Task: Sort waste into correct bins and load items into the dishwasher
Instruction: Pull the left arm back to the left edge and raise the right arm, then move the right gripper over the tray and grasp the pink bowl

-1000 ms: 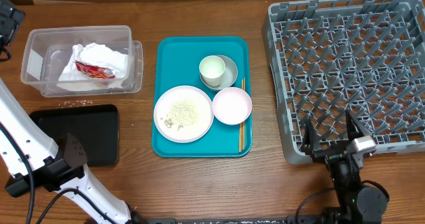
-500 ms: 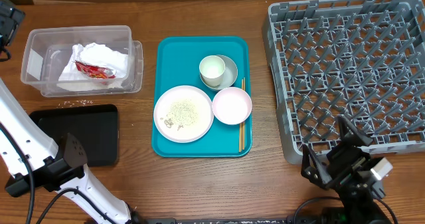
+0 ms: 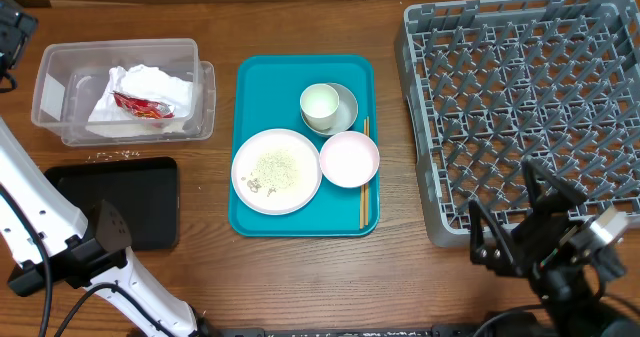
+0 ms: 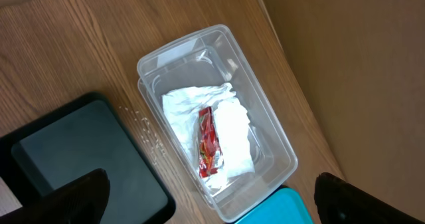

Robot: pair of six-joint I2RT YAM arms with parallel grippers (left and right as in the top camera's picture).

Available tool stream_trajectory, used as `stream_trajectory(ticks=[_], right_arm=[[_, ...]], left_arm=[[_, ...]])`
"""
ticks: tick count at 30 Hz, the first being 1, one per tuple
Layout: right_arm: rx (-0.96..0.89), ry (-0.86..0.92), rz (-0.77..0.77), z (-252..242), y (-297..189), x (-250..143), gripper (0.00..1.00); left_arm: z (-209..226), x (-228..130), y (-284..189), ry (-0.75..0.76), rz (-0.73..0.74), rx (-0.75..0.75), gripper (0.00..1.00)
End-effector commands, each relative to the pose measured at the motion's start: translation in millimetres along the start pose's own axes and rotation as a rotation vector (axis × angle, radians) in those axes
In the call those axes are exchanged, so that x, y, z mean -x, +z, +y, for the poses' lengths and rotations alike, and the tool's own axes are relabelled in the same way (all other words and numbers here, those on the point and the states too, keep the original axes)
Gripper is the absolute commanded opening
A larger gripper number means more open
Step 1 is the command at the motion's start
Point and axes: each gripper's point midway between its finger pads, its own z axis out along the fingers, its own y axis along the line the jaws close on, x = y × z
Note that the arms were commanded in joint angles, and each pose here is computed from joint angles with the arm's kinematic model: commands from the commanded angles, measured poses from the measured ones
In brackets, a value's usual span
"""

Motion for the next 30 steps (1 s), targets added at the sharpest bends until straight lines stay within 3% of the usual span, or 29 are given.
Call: stream_trajectory(ticks=[1,6,10,16,22,27,30], right_arm=[[0.023,-0.061,0.126,2.0,22.8,9.8,1.00],[0.044,0.072,0.372,-10.0,69.1,7.3,0.99],[0.063,0.075,0.544,-20.5,105.3,-12.3,1.00],[-0.056,0.126,0.880,-32.3,150.8,-100.2,1.00],[0.087,0.139,1.099,15.6,173.7,-197.0,1.00],[0.262,0.269,1.231,60.7,169.7,-247.4,1.00],[0.256,0.265,1.277,62.5,168.7,-270.9,1.00]], left_arm=[[3.1,0.7,5.9,0.022,0.003,0.021,1.00],[3.1,0.7,5.9,0.022,0.003,0.021,1.00],[3.1,0.7,5.7,0.022,0.003,0.021,1.00],[3.1,0.7,5.9,0.022,0.003,0.021,1.00],[3.1,0.7,5.9,0.022,0.003,0.021,1.00],[3.1,0.7,5.9,0.022,0.003,0.021,1.00],[3.1,0.7,5.7,0.022,0.003,0.021,1.00]])
